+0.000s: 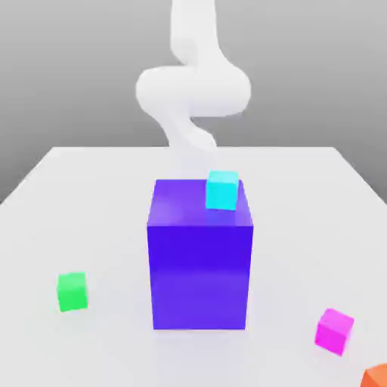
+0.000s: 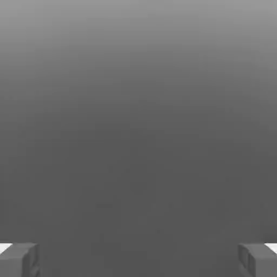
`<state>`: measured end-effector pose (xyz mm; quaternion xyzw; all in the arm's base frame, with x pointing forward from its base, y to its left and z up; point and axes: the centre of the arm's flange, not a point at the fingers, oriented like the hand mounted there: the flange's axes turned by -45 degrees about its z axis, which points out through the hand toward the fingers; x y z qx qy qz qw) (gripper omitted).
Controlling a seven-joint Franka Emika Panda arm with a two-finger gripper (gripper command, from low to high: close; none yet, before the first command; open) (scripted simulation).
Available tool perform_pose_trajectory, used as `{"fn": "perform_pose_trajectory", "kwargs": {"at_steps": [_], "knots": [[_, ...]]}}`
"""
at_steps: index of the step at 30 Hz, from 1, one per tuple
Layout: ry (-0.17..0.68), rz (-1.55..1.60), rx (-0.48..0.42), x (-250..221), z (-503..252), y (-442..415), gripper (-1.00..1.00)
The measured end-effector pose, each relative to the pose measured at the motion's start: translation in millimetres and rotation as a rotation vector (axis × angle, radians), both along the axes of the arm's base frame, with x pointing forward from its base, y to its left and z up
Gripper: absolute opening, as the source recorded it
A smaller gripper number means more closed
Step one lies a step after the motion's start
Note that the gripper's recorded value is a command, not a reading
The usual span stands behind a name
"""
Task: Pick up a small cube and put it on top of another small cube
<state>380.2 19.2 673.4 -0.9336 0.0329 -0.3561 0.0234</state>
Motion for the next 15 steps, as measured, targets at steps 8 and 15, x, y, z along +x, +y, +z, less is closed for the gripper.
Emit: {"fn": "perform_pose_trajectory", "kwargs": {"at_steps": [8,15], "knots": [[0.238,-0.129,0.143,75,-139,73,0.00],[0.439,-0.267,0.203,90,-273,140,0.00]]}}
